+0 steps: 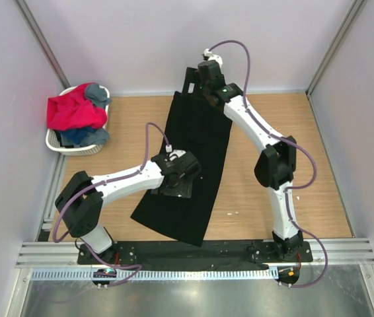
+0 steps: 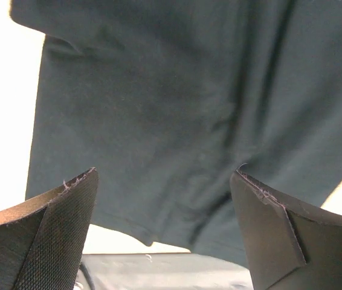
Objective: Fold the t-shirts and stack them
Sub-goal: Fold the tshirt
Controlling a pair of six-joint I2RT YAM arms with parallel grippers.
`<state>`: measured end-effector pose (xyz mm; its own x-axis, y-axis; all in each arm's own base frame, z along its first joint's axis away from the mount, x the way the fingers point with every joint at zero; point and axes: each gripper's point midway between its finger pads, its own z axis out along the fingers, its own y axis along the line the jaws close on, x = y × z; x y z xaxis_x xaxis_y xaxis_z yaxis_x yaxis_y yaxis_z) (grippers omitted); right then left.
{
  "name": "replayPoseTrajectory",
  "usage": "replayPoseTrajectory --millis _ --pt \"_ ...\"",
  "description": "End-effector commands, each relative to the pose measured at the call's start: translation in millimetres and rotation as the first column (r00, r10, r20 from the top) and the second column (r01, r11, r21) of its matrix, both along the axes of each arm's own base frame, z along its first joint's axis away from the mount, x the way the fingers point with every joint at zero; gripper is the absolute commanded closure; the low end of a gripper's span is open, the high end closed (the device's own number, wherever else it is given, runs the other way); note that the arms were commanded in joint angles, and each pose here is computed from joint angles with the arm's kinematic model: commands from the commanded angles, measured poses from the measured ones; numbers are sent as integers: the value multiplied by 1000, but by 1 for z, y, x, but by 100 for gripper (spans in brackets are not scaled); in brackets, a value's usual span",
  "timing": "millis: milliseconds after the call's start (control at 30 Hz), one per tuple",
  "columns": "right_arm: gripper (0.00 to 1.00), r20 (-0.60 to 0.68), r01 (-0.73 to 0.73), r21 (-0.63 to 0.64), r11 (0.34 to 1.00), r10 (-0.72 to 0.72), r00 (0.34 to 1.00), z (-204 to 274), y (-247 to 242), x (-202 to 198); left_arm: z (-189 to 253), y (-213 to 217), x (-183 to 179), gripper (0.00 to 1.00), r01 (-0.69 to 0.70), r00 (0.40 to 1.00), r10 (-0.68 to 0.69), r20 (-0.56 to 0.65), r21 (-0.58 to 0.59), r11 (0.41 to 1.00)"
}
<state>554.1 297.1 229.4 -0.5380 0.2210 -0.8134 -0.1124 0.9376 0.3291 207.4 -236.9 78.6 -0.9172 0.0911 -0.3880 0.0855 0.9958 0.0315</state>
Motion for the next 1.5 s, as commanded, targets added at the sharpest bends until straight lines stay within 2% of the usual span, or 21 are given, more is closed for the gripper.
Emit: replayPoseTrajectory --millis 0,200,400,633,700,733,800,1033,1167,1267,1367,1467 --pt "3 -37 115 0 993 -114 993 -6 -22 -15 -22 -9 0 10 128 992 -128 8 -23 991" --pt "2 -174 125 -124 984 -146 974 -78 -27 -43 -40 -18 -12 9 88 996 -89 -2 -142 986" --pt "2 -320 105 -182 978 -160 934 -159 -26 -62 -73 -22 -38 10 6 990 -34 -137 -198 980" --pt "2 -329 101 -255 962 -184 926 -191 -29 -55 -70 -27 -65 10 -146 967 88 -240 -237 960" --pt "1 -333 87 -265 960 -176 926 -194 -27 -51 -56 -43 -67 10 -159 965 85 -248 -297 942" --pt "1 -317 87 -248 965 -165 934 -185 -21 -43 -53 -48 -69 10 -168 964 91 -251 -305 937" --pt "1 -338 76 -270 960 -168 926 -197 -20 -40 -45 -58 -80 10 -155 957 67 -281 -306 939" --pt "0 -295 51 -242 969 -123 947 -189 -2 -15 -51 -50 -96 10 -204 931 135 -339 -177 963" --pt "0 -298 -20 -197 980 -41 954 -175 11 -16 -38 -49 -80 10 -133 960 90 -264 -149 980" --pt "0 -249 -55 -157 986 15 968 -136 18 -14 -17 -58 -63 10 -70 979 40 -198 -149 986" --pt "0 -158 -91 -93 992 76 985 -67 25 -17 8 -61 -50 10 -4 991 -15 -135 -133 991" --pt "0 -57 -79 -42 996 77 995 12 15 -33 25 -58 -43 9 41 995 -53 -85 -136 990"
